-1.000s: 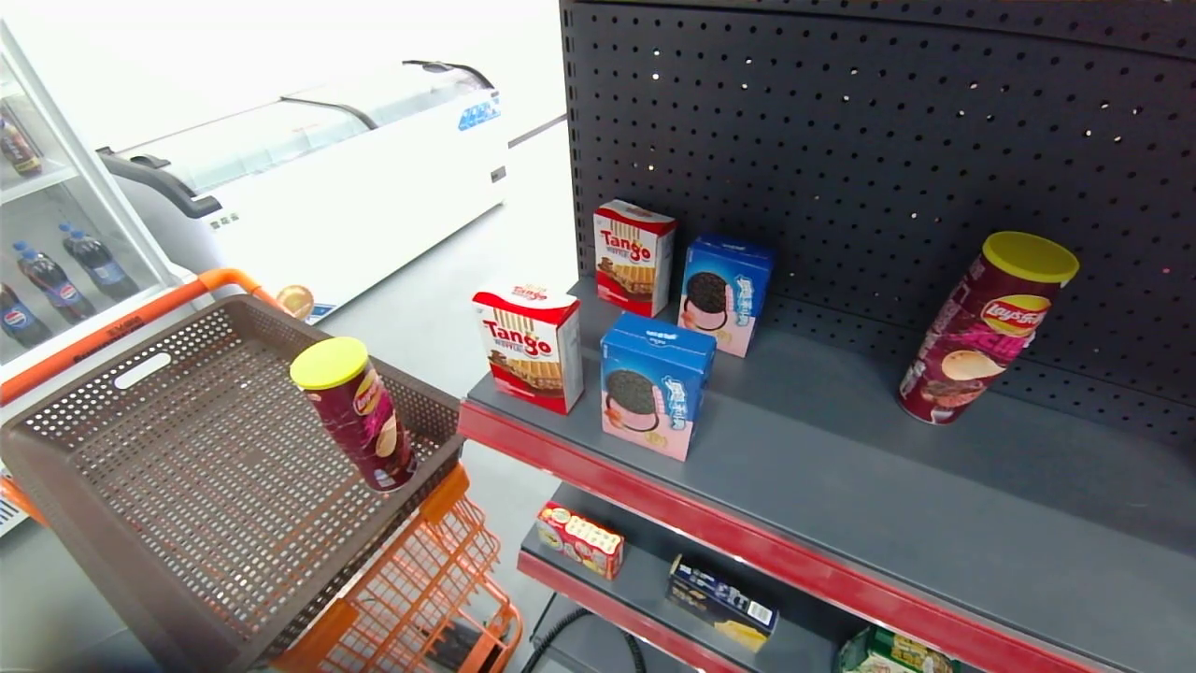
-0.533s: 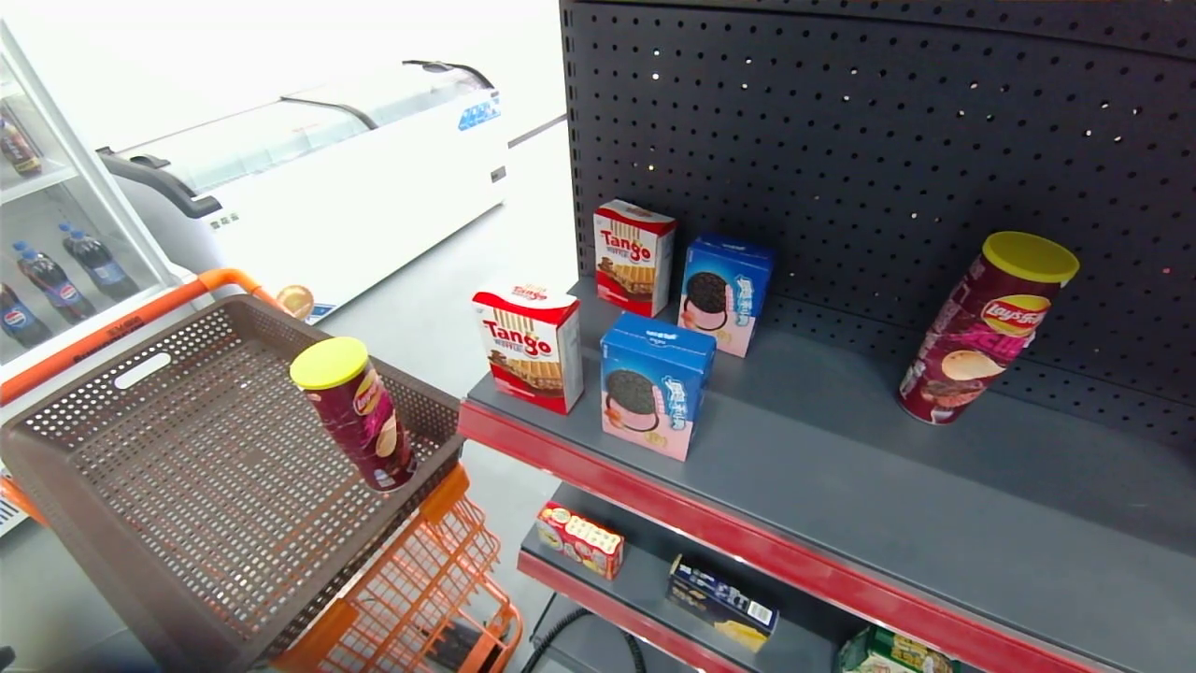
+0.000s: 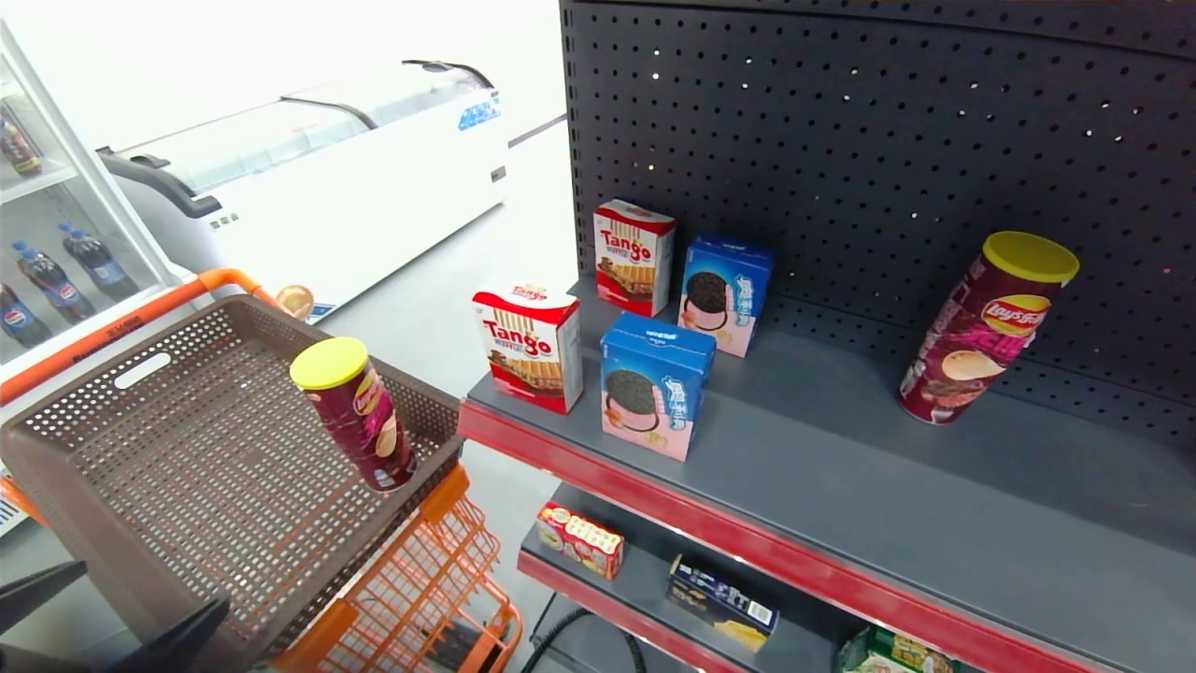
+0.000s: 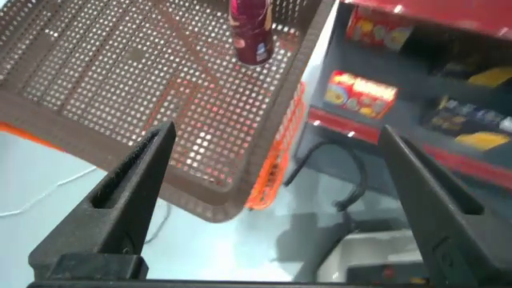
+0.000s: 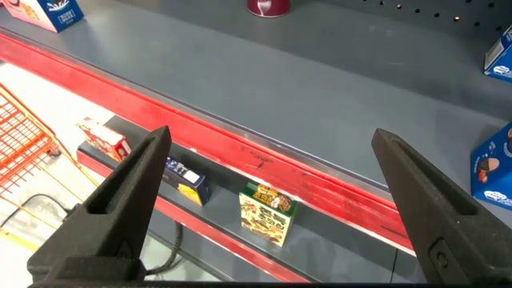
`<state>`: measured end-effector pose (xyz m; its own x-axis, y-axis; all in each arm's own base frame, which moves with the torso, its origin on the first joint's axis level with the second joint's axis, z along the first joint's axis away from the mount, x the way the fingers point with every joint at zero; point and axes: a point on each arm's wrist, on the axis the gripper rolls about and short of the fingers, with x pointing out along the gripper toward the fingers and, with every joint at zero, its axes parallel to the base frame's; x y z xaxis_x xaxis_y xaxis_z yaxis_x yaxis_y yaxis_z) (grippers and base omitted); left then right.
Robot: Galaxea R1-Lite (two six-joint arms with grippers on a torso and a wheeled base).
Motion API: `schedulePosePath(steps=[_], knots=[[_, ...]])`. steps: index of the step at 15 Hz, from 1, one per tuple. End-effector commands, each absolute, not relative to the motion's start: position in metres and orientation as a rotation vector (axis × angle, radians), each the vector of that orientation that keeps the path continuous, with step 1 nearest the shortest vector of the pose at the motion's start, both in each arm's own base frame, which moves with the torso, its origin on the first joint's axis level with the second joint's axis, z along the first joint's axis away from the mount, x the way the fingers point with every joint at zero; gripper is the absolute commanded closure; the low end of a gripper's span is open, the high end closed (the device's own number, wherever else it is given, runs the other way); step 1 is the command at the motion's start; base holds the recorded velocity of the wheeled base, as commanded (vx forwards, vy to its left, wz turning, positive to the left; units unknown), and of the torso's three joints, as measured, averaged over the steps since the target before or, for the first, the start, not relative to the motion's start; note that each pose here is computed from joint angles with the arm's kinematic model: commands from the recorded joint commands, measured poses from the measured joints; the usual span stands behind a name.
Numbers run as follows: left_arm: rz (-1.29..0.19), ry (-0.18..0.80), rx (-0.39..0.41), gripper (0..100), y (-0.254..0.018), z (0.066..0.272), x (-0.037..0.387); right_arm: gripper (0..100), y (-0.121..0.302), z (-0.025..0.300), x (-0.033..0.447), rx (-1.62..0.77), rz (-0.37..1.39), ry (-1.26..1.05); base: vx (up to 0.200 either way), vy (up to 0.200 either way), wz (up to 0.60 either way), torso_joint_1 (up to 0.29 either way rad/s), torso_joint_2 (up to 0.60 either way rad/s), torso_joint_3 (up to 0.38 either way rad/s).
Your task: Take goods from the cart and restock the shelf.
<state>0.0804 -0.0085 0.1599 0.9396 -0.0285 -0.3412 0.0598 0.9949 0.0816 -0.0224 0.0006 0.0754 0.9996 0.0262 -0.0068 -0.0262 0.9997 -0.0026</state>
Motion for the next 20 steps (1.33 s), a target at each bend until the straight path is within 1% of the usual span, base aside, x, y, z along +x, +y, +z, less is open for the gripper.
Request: schedulePosePath(steps=[1, 2, 4, 5, 6, 7, 9, 11, 14, 16, 17, 18, 20], knots=[[0.003, 0.46, 0.183, 0, -0.006, 0.152, 0.113, 0, 0.001, 0.075, -0.022, -0.003, 0.028, 0.008, 0.0, 0.0, 0.0, 0.0, 0.0, 0.0], [0.045, 0.459, 0.216, 0, 0.0, 0.148, 0.125, 0, 0.001, 0.075, -0.022, -0.003, 0.026, 0.008, 0.0, 0.0, 0.0, 0.0, 0.0, 0.0], [0.045, 0.497, 0.203, 0, 0.0, 0.138, 0.148, 0, 0.001, 0.075, -0.022, -0.003, 0.028, 0.008, 0.0, 0.0, 0.0, 0.0, 0.0, 0.0], [0.045, 0.484, 0.202, 0, 0.0, 0.137, 0.153, 0, 0.001, 0.075, -0.022, -0.003, 0.028, 0.008, 0.0, 0.0, 0.0, 0.0, 0.0, 0.0], [0.04, 0.489, 0.209, 0, -0.001, 0.129, 0.166, 0, 0.001, 0.075, -0.022, -0.003, 0.028, 0.008, 0.0, 0.0, 0.0, 0.0, 0.0, 0.0], [0.04, 0.489, 0.209, 0, -0.001, 0.126, 0.171, 0, 0.001, 0.075, -0.022, -0.003, 0.026, 0.006, 0.0, 0.0, 0.0, 0.0, 0.0, 0.0], [0.02, 0.412, 0.197, 0, -0.008, 0.121, 0.196, 0, 0.001, 0.075, -0.022, -0.003, 0.028, 0.008, 0.0, 0.0, 0.0, 0.0, 0.0, 0.0], [0.025, 0.33, 0.169, 0, -0.009, 0.116, 0.214, 0, 0.001, 0.075, -0.022, -0.003, 0.028, 0.008, 0.0, 0.0, 0.0, 0.0, 0.0, 0.0], [0.037, 0.295, 0.154, 0, -0.01, 0.099, 0.237, 0, 0.001, 0.075, -0.022, -0.003, 0.028, 0.008, 0.0, 0.0, 0.0, 0.0, 0.0, 0.0], [0.045, 0.236, 0.101, 0, -0.011, 0.09, 0.255, 0, 0.001, 0.075, -0.022, -0.003, 0.028, 0.006, 0.0, 0.0, 0.0, 0.0, 0.0, 0.0], [0.046, 0.221, 0.1, 0, -0.011, 0.086, 0.259, 0, 0.001, 0.075, -0.022, -0.003, 0.028, 0.008, 0.0, 0.0, 0.0, 0.0, 0.0, 0.0], [0.046, 0.218, 0.1, 0, -0.012, 0.078, 0.268, 0, 0.001, 0.075, -0.022, -0.003, 0.028, 0.008, 0.0, 0.0, 0.0, 0.0, 0.0, 0.0], [0.053, 0.198, 0.096, 0, -0.011, 0.071, 0.284, 0, 0.001, 0.075, -0.022, -0.003, 0.028, 0.008, 0.0, 0.0, 0.0, 0.0, 0.0, 0.0]])
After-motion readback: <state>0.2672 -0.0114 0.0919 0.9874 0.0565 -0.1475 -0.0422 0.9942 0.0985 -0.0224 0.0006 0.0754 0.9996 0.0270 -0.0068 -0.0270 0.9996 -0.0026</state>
